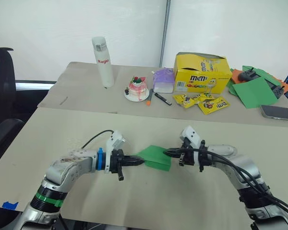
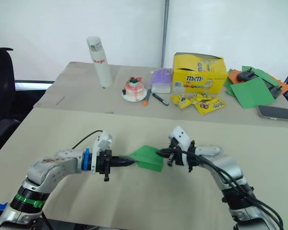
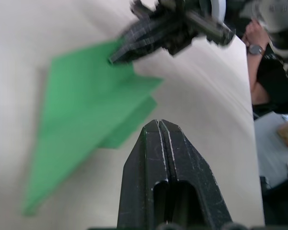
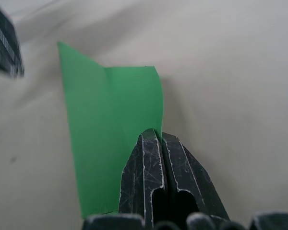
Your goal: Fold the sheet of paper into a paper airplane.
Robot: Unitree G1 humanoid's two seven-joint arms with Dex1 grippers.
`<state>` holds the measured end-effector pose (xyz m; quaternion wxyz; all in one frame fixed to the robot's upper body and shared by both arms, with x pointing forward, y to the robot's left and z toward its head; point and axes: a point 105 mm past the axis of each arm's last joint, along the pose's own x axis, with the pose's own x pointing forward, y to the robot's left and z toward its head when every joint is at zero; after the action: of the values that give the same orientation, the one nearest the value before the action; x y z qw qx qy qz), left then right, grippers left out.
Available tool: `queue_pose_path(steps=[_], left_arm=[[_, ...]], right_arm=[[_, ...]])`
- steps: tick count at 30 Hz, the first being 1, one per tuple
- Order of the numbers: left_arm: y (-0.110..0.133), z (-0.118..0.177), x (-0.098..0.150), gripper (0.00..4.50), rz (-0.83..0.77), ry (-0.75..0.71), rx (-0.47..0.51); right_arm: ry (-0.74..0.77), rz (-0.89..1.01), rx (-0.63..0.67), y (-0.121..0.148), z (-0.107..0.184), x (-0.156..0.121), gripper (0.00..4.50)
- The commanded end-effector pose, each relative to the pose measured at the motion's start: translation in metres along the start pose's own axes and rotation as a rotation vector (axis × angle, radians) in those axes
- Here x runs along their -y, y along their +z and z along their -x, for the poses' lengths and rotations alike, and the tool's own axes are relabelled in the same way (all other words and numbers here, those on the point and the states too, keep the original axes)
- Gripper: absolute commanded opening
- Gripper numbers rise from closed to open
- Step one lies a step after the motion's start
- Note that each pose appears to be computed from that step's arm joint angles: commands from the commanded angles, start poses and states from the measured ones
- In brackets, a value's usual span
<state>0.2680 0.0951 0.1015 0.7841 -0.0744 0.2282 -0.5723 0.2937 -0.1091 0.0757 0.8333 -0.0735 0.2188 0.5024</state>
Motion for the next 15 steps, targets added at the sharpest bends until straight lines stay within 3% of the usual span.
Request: queue_pose_path(steps=[1, 11, 15], left_arm=[[0.021, 0.008, -0.011, 0.0, -0.077, 0.061, 0.051], [0.005, -0.014, -0.013, 0.0, -0.114, 0.026, -0.027], [-0.035, -0.024, -0.012, 0.0, -0.158, 0.017, -0.18]], right_arm=[[0.014, 0.05, 0.025, 0.007, -0.002, -0.004, 0.03], [0.015, 0.055, 0.034, 0.007, -0.004, -0.007, 0.03], [0.01, 0.055, 0.038, 0.007, -0.004, -0.007, 0.03]])
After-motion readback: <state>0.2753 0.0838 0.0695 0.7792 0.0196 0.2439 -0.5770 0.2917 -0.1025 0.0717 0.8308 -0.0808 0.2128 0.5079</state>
